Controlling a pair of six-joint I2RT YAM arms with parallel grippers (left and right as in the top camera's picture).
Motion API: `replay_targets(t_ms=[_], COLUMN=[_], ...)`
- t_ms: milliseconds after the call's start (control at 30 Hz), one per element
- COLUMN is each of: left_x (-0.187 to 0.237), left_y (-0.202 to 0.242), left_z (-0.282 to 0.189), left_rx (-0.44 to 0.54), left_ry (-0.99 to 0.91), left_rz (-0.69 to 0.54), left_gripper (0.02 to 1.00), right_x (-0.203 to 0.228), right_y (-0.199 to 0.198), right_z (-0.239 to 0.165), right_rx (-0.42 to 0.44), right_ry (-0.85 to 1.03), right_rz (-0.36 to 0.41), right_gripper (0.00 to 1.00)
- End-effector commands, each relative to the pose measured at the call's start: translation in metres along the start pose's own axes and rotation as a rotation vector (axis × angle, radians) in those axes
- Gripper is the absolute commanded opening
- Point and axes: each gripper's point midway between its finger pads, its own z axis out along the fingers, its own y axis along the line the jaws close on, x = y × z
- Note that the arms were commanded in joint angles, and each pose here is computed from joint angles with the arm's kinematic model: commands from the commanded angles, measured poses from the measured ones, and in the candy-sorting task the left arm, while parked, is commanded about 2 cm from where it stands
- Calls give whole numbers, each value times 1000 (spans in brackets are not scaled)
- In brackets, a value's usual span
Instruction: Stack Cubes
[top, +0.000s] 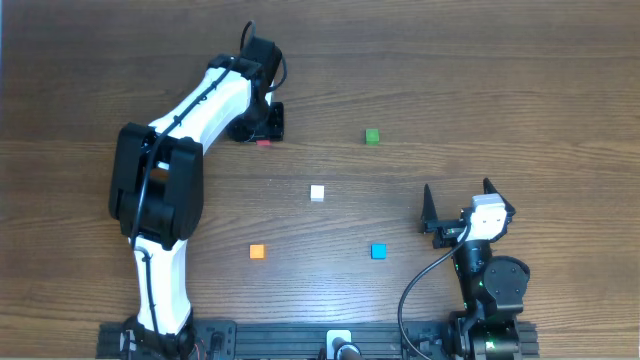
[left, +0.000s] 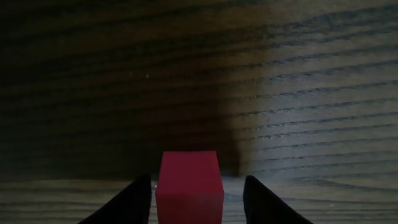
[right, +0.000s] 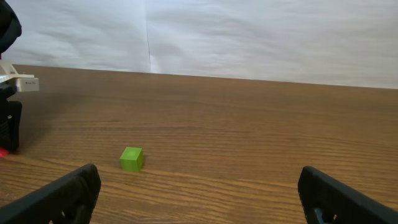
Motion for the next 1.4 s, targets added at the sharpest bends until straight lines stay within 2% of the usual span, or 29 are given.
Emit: replay_targets(t_ms=[33, 233, 367, 400, 433, 767, 900, 1067, 1200, 1400], left_x=[-7, -7, -6, -6, -5, 40, 70, 88, 100, 105], left_y=[3, 3, 2, 0, -3, -77, -111, -131, -127, -128], left_z=[-1, -1, -1, -2, -5, -79, -97, -98, -86, -72], left_rx=[-12, -11, -10, -9, -6, 48, 27, -4, -17, 6], left_ry=[-15, -15, -15, -17, -17, -67, -108, -141, -104, -117], left_rz=[-16, -20, -19, -31, -37, -41, -28, -4, -47, -38], left_gripper=[426, 283, 143, 69, 40, 38, 40, 38, 38, 40], right_x=[2, 2, 2, 2, 2, 2, 2, 2, 2, 2], right_y=[-2, -2, -2, -2, -2, -2, -2, -2, -2, -2], right_z=[0, 0, 0, 0, 0, 0, 0, 0, 0, 0], right_rx=[11, 11, 11, 11, 11, 11, 11, 11, 11, 11], right_ry=[1, 1, 1, 1, 1, 1, 1, 1, 1, 1], right_rz=[3, 3, 3, 3, 3, 3, 3, 3, 3, 3], right_gripper=[991, 993, 993, 991, 993, 993, 993, 993, 993, 993])
